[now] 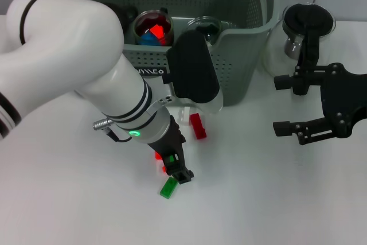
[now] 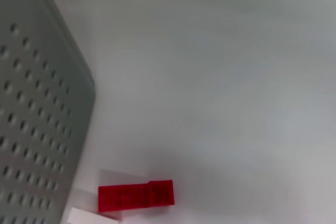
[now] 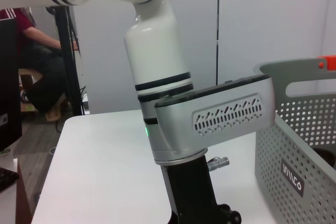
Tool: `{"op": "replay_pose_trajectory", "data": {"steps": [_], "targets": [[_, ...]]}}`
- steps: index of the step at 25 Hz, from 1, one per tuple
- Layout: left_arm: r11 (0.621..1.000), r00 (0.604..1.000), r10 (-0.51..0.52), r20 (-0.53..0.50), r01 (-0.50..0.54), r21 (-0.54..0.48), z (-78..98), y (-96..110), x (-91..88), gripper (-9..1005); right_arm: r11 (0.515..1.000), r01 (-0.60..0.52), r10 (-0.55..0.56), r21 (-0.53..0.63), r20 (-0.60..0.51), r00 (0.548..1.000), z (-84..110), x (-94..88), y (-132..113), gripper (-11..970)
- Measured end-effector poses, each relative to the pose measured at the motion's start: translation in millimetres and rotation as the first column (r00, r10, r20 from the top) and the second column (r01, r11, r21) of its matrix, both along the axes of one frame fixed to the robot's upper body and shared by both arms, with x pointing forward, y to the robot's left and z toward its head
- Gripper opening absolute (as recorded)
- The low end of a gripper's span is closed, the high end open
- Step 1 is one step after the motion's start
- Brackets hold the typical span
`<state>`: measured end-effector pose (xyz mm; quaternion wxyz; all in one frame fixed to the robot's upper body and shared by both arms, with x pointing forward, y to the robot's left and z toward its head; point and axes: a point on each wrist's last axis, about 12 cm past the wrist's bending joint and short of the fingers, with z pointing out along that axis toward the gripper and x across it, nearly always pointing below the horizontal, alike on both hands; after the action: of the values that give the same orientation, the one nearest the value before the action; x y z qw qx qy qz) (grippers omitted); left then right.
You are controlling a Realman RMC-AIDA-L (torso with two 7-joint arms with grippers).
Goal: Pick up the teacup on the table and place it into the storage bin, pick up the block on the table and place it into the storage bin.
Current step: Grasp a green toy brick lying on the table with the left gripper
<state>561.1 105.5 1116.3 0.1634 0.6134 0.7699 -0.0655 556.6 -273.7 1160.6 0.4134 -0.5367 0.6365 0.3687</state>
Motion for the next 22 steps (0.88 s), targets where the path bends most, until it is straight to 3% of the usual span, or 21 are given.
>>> {"op": "replay_pose_trajectory", "data": {"steps": [17, 22], "targets": [[1.0, 1.0, 0.002, 0.007, -0.002, 0.022, -6.2, -0.8, 3.7, 717, 1.0, 0.01, -0.01, 0.001, -0.002, 1.0, -1.9, -1.6, -2.6, 928], [1.0, 1.0, 0.006, -0.004, -0.006, 0.03, -9.0, 0.7, 3.6, 629, 1.0, 0.012, -0.012, 0.001, -0.002, 1.0, -2.1, -1.7, -2.9, 928]]}}
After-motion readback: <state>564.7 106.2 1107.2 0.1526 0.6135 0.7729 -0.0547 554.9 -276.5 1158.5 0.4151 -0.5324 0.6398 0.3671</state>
